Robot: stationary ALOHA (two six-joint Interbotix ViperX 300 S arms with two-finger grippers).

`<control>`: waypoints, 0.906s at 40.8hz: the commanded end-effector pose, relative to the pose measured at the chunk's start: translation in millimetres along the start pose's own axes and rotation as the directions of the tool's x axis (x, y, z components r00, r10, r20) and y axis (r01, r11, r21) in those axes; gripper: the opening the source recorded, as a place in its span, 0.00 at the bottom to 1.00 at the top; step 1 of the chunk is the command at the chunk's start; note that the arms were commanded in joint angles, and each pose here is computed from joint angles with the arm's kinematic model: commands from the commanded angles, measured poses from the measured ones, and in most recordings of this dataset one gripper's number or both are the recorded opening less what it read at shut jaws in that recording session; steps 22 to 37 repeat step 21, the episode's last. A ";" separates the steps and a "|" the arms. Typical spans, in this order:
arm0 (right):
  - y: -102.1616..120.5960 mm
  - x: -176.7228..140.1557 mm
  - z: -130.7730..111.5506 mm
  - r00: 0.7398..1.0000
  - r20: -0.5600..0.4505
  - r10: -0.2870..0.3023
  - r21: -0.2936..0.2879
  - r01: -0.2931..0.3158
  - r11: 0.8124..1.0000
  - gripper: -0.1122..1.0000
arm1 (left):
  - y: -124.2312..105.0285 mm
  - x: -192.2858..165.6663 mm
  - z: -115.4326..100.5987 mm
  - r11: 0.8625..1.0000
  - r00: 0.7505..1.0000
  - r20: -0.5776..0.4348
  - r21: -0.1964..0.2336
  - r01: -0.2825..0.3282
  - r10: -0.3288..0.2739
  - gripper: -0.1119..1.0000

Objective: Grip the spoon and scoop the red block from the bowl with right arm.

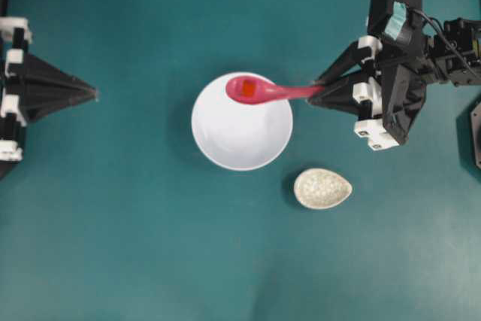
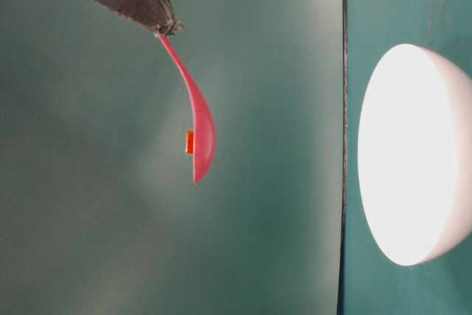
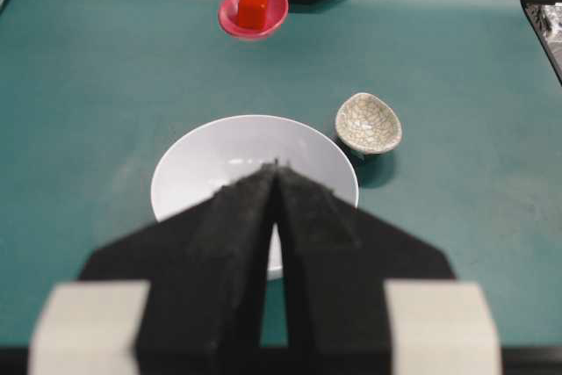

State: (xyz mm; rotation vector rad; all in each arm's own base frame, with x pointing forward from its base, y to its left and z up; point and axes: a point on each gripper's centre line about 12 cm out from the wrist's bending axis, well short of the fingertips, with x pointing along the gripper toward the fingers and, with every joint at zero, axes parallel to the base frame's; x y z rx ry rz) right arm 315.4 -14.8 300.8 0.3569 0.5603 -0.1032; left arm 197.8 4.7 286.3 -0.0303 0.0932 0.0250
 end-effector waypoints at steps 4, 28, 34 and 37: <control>5.3 -5.7 11.9 0.999 0.038 0.014 -0.001 -0.014 1.000 0.30 | -0.4 1.5 12.6 1.000 0.999 0.032 0.000 0.001 -0.001 0.10; 5.0 -5.4 10.9 0.999 0.034 0.013 -0.008 -0.013 1.000 0.30 | 0.0 1.2 11.5 1.000 1.000 0.026 0.000 -0.001 0.001 0.10; 5.0 -5.4 10.9 0.999 0.034 0.013 -0.008 -0.013 1.000 0.30 | 0.0 1.2 11.5 1.000 1.000 0.026 0.000 -0.001 0.001 0.10; 5.0 -5.4 10.9 0.999 0.034 0.013 -0.008 -0.013 1.000 0.30 | 0.0 1.2 11.5 1.000 1.000 0.026 0.000 -0.001 0.001 0.10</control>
